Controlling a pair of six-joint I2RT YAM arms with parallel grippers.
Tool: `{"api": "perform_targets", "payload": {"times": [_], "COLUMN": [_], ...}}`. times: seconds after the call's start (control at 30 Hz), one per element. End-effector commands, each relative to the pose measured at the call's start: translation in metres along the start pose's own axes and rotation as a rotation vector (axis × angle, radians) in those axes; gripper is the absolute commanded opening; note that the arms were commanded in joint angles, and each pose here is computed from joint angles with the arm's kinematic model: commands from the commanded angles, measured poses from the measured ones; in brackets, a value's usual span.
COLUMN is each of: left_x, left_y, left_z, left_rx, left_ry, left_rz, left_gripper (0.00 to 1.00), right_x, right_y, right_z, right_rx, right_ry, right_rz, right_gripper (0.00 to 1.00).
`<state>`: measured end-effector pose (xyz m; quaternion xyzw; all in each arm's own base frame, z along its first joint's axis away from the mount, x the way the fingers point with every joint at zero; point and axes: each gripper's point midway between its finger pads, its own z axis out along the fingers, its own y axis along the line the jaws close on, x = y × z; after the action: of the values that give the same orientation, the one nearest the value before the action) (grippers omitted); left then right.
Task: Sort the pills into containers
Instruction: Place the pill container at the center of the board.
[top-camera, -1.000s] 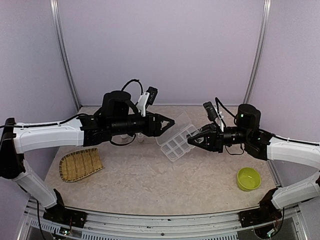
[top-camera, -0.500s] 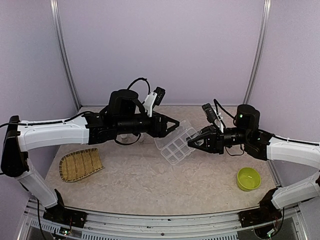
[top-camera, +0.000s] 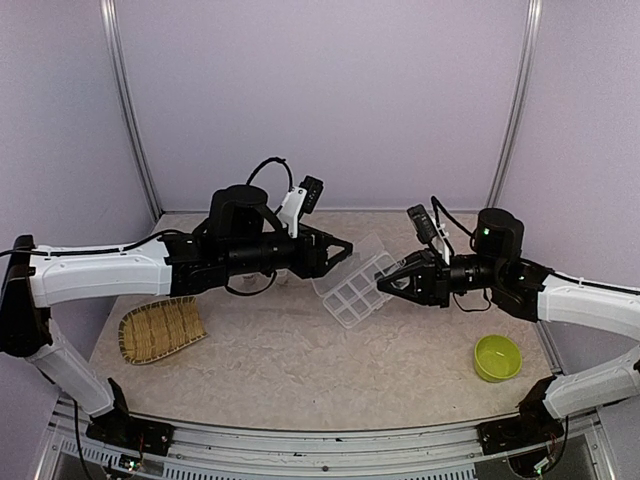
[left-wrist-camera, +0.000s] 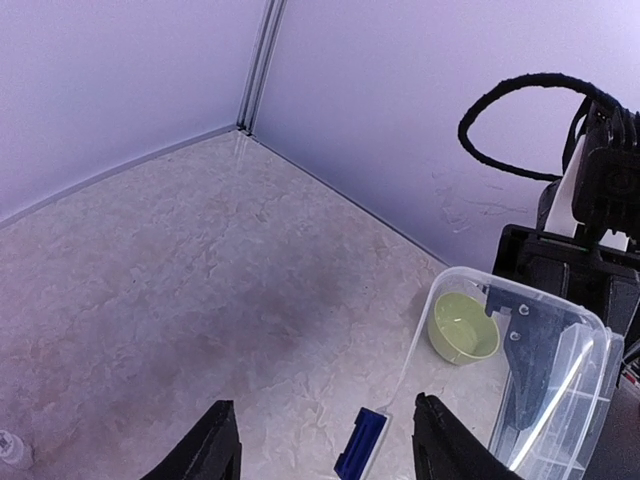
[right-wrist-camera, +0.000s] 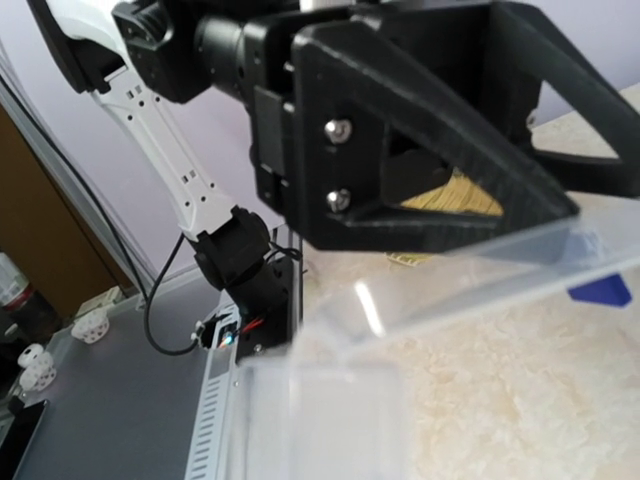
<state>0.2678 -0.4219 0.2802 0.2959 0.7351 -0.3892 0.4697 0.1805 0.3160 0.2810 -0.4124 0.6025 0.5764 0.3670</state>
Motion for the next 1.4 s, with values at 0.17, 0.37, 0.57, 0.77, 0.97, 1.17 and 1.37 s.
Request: {"api": "perform_targets", "payload": {"times": [0.17, 0.37, 0.57, 0.77, 0.97, 1.17, 1.37], "left_x": [0.035, 0.039, 0.026, -0.029, -0.055, -0.047, -0.034], "left_y": [-0.012, -0.02, -0.006, 0.019, 0.024, 0.036, 0.05], "left_z": [0.003, 0.004, -0.002, -0.04, -0.075, -0.088, -0.095], "left_rx": [0.052, 0.086, 0.009, -0.074, -0.113, -0.17, -0.222], "left_ry": [0.097, 0.114, 0.067, -0.13, -0.26, -0.272, -0.266], "left_rz": [0.019, 0.027, 0.026, -0.018, -0.018, -0.04, -0.07], "left_gripper": [0.51, 0.5, 0.51, 0.62, 0.72, 0.81, 0.88], "right_x": [-0.055, -0.06, -0.058, -0.043, -0.034, -0.031, -0.02], "right_y": [0.033, 0.037, 0.032, 0.013, -0.016, -0.044, -0.077], "right_z": [-0.007, -0.008, -0.007, -0.004, -0.003, -0.001, -0.002], "right_rx": [-0.061, -0.069, -0.046, 0.019, 0.113, 0.2, 0.269], "right_ry": [-0.151, -0.164, -0.155, -0.129, -0.107, -0.098, -0.107], "right_rz": [-0.198, -0.208, -0.202, -0.152, -0.066, 0.017, 0.164], "right_gripper": [0.06, 0.05, 0.05, 0.06, 0.09, 0.12, 0.12]}}
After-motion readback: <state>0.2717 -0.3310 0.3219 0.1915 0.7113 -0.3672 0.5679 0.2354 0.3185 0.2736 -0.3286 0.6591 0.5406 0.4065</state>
